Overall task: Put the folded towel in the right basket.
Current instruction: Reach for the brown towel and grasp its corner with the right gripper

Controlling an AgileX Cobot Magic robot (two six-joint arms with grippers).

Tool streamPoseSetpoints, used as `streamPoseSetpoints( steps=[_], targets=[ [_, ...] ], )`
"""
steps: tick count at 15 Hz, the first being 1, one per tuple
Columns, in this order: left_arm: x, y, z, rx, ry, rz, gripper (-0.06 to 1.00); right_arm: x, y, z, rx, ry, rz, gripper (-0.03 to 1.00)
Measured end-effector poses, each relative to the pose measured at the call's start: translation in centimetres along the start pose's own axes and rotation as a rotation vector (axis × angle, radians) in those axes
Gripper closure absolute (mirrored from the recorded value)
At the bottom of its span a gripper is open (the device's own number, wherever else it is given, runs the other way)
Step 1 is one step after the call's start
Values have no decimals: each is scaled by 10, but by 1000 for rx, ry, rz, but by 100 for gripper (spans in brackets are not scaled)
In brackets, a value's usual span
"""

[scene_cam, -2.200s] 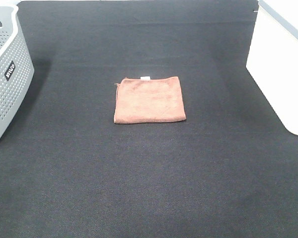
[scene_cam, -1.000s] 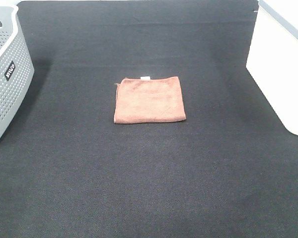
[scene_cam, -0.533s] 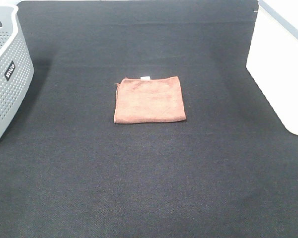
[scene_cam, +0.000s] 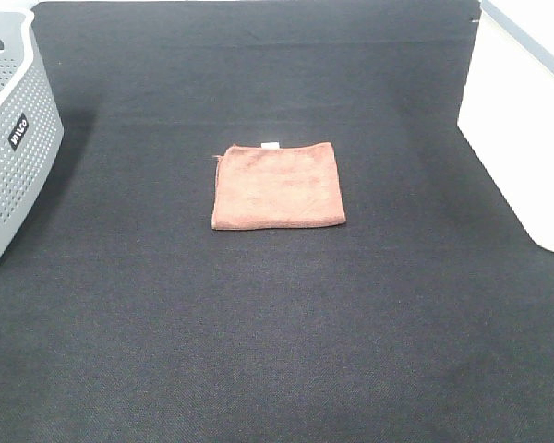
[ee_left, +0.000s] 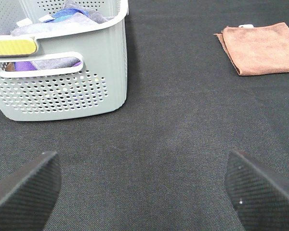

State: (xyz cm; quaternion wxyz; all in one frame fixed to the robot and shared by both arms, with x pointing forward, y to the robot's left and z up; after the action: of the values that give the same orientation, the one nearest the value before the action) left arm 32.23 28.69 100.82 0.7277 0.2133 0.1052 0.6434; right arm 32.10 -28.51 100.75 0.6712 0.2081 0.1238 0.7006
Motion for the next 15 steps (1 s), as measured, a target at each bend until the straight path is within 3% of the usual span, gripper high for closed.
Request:
streamPoseSetpoints(
  steps=[15],
  targets=[
    [0, 0, 0, 0, 0, 0, 7, 0, -1, 1, 3, -1, 0, 27]
  ],
)
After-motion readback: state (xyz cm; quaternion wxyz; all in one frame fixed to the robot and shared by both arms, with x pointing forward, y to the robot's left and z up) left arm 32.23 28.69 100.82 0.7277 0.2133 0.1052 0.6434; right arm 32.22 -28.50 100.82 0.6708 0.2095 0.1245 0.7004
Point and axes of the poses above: a point on each arm's last joint axis where the gripper is mounted, y pointing back along that axis away from the gripper, x along the wrist's bending axis when the last joint is at zero, z = x × y, the point moved 10 cm from there along -y, pointing out along that axis toward the gripper, and after that the axes turned 9 degrees about -y, right-handed, at the moved point
